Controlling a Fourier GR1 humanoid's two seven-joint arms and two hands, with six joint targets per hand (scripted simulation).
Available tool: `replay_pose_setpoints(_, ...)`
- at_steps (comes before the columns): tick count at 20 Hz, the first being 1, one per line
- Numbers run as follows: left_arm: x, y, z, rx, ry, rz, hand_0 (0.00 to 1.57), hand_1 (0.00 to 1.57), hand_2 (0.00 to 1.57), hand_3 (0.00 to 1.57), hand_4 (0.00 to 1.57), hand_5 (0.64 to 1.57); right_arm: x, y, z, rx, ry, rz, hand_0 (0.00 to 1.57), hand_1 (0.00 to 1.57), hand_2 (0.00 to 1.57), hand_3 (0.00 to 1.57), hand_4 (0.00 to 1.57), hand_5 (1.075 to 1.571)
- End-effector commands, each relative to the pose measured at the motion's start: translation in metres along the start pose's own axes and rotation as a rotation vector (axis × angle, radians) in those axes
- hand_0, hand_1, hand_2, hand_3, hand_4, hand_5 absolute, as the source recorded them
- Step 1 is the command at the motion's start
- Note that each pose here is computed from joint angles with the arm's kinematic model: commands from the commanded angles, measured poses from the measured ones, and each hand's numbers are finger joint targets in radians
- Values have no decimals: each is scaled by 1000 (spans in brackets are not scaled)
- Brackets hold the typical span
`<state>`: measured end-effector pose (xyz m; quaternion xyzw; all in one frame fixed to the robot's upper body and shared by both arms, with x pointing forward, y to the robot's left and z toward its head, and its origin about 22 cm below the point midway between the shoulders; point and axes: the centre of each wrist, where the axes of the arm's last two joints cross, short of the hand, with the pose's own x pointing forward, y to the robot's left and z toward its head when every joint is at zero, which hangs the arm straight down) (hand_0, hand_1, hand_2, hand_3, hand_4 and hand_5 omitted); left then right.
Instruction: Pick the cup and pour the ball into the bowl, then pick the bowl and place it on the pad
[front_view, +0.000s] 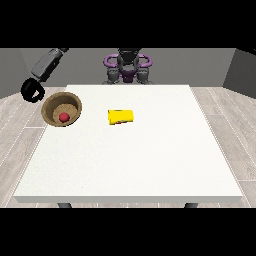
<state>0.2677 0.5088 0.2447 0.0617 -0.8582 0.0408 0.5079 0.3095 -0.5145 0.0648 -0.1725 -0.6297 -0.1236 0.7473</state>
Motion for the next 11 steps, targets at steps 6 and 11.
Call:
replay_pose_setpoints(6,-11,-47,1,-122,72,133,0,0,0,0,983,1570,-3,-28,9,-64,127,38,0,0,0,0,0,1471)
replay_pose_setpoints(11,-67,-49,14,-27,303,89,0,0,0,0,983,1570,49,43,-21,144,-4,31,0,0,0,0,701,1219)
